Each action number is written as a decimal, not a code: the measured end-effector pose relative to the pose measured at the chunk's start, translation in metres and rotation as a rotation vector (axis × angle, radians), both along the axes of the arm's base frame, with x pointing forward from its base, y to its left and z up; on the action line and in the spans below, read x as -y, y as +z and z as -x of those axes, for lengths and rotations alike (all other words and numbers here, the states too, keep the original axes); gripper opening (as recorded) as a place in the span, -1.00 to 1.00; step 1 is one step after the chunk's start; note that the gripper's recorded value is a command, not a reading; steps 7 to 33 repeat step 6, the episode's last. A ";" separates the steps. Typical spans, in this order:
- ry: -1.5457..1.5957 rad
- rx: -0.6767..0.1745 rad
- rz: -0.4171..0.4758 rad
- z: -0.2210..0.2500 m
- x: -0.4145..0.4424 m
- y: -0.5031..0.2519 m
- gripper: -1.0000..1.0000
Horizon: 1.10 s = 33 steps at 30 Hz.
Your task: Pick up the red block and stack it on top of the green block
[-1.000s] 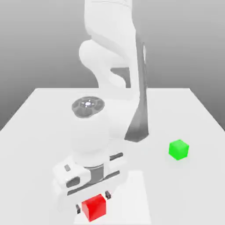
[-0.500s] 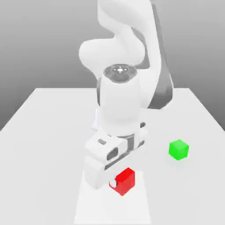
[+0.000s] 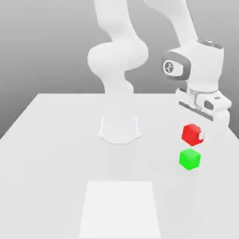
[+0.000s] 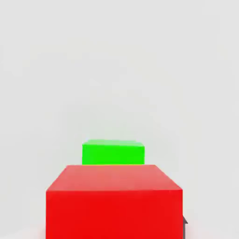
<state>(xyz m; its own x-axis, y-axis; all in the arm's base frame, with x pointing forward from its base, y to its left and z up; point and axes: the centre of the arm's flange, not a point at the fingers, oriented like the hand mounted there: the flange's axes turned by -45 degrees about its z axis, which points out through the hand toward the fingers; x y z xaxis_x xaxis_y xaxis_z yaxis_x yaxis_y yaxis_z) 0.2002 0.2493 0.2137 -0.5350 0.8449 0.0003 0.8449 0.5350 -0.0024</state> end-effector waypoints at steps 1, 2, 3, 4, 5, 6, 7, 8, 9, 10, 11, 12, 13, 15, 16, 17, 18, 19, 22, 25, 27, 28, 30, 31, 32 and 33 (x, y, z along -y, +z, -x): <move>0.002 0.000 0.000 0.000 0.000 -0.008 -1.00; 0.003 0.001 0.000 0.001 0.000 -0.016 -1.00; 0.003 0.001 0.001 0.001 0.001 -0.024 -1.00; 0.001 0.001 0.001 0.001 0.002 -0.030 1.00; 0.001 0.001 0.001 0.001 0.002 -0.030 1.00; 0.001 0.001 0.001 0.001 0.002 -0.030 1.00; 0.001 0.001 0.001 0.001 0.002 -0.030 1.00; 0.001 0.001 0.001 0.001 0.002 -0.030 1.00; 0.001 0.001 0.001 0.001 0.002 -0.030 1.00; 0.001 0.001 0.001 0.001 0.002 -0.030 1.00; 0.001 0.001 0.001 0.001 0.002 -0.030 1.00; 0.001 0.001 0.001 0.001 0.002 -0.030 1.00; 0.001 0.001 0.001 0.001 0.002 -0.030 1.00; 0.001 0.001 0.001 0.001 0.002 -0.030 1.00; 0.001 0.001 0.001 0.001 0.002 -0.030 1.00; 0.001 0.001 0.001 0.001 0.002 -0.030 1.00; 0.001 0.001 0.001 0.001 0.002 -0.030 1.00; 0.001 0.001 0.001 0.001 0.002 -0.030 1.00; 0.001 0.001 0.001 0.001 0.002 -0.030 1.00; 0.001 0.001 0.001 0.001 0.002 -0.030 1.00; 0.001 0.001 0.001 0.001 0.002 -0.030 1.00; 0.001 0.001 0.001 0.001 0.002 -0.030 1.00; 0.001 0.001 0.001 0.001 0.002 -0.030 1.00; 0.001 0.001 0.001 0.001 0.002 -0.030 1.00; 0.001 0.001 0.001 0.001 0.002 -0.030 1.00; 0.001 0.001 0.001 0.001 0.002 -0.030 1.00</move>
